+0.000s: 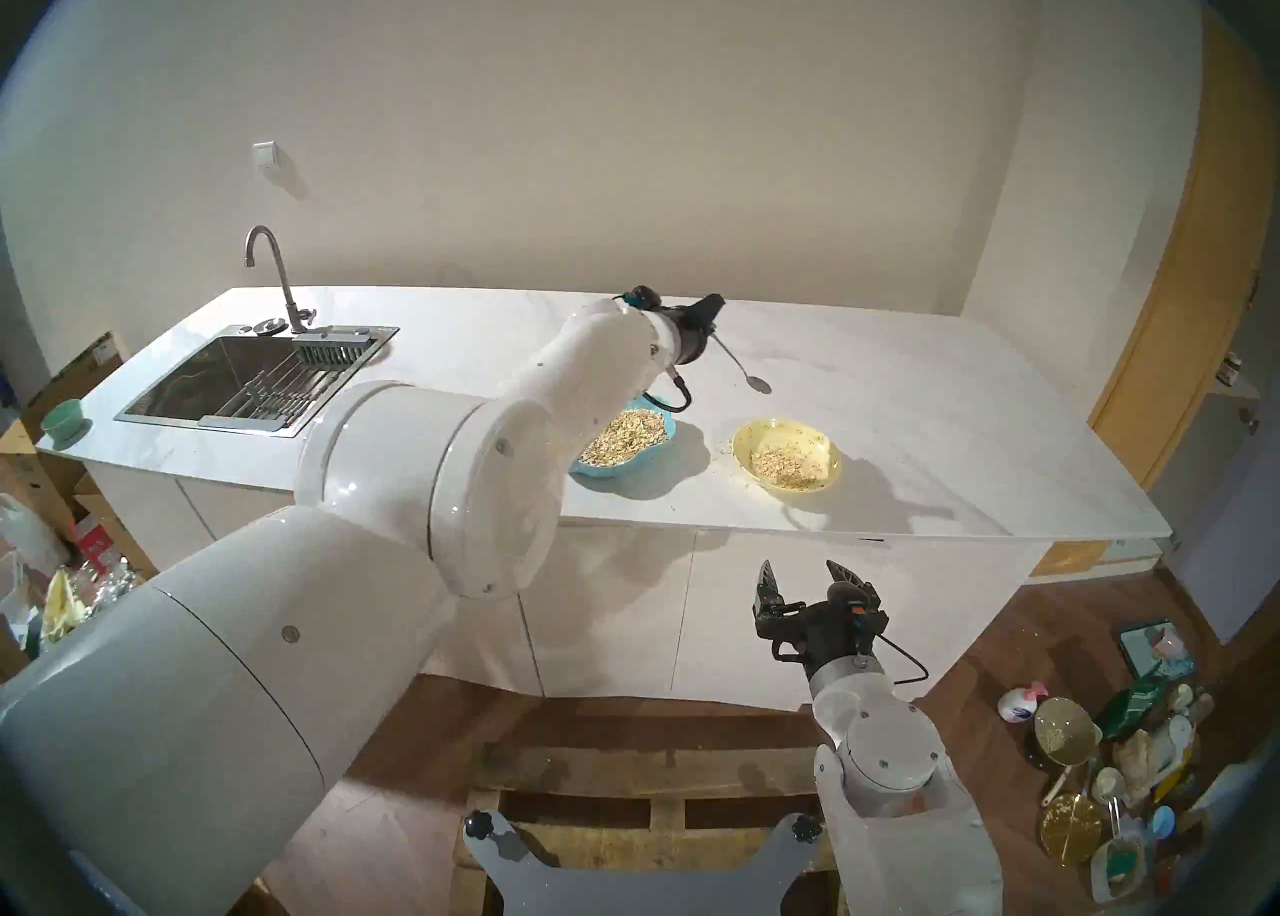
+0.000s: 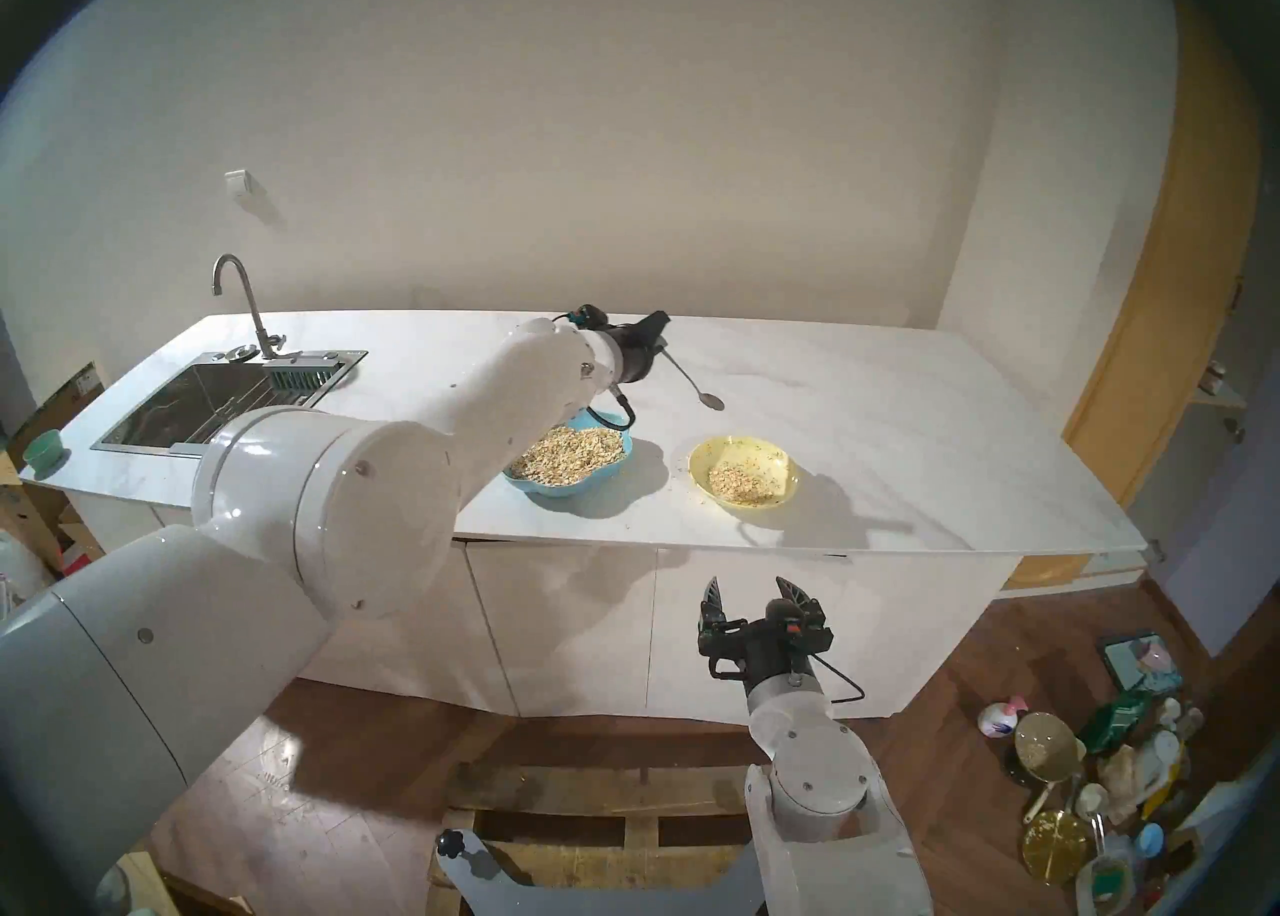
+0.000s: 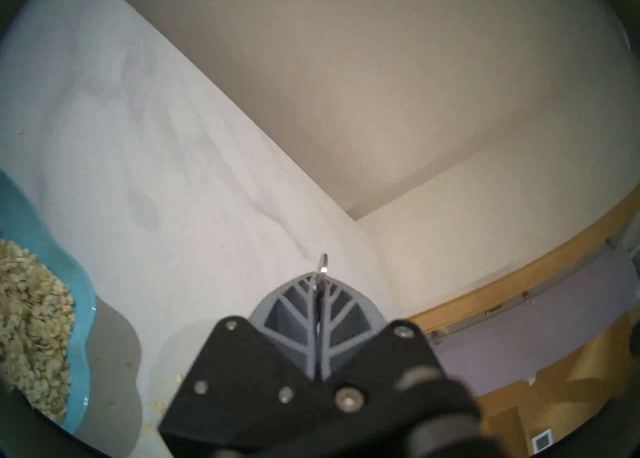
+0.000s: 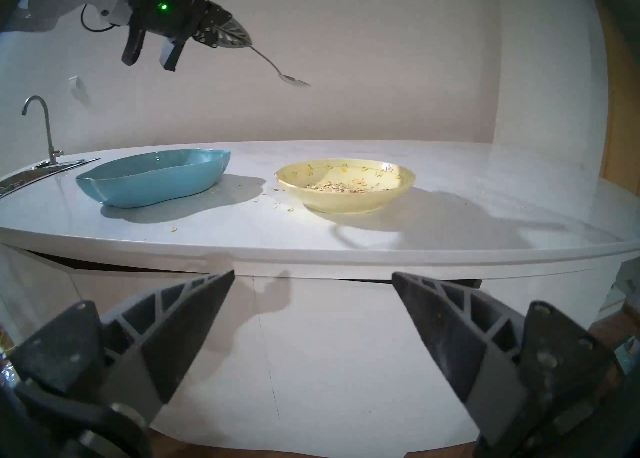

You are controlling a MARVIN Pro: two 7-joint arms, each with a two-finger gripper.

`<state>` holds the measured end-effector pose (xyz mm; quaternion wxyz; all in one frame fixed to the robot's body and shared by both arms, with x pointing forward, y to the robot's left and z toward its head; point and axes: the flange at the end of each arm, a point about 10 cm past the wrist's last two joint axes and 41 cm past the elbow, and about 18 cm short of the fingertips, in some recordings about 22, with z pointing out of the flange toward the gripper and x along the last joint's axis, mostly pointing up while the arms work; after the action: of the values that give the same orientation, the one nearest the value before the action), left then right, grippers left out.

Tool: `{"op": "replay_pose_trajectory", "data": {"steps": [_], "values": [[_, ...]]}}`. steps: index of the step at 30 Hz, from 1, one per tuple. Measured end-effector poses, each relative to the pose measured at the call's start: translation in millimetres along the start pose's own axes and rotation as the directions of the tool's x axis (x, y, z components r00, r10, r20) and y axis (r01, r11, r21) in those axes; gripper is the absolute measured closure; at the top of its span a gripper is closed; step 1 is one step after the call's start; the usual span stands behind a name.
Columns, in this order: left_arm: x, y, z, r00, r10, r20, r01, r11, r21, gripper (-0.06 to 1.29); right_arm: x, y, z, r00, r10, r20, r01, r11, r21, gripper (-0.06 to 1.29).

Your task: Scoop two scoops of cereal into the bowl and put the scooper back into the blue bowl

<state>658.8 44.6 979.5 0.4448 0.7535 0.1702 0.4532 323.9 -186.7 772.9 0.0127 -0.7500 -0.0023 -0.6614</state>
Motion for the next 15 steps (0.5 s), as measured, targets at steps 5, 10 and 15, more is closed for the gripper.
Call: {"op": "replay_pose_trajectory", "data": {"steps": [5, 10, 15], "values": [[45.3, -31.7, -21.7, 0.995, -0.079, -0.058, 0.08, 0.997, 0.021, 1.25, 0.0, 0.0, 0.0, 1.0, 0.0, 0.0, 0.0, 1.0, 0.0, 0.0], [79.1, -51.5, -41.0, 0.993, -0.084, -0.088, 0.087, 0.996, 0.03, 1.25, 0.0, 0.0, 0.0, 1.0, 0.0, 0.0, 0.0, 1.0, 0.0, 0.0], [102.7, -68.5, -57.6, 0.991, -0.074, -0.11, 0.079, 0.996, 0.04, 1.25, -0.1, 0.1, 0.0, 1.0, 0.0, 0.0, 0.0, 1.0, 0.0, 0.0]]}}
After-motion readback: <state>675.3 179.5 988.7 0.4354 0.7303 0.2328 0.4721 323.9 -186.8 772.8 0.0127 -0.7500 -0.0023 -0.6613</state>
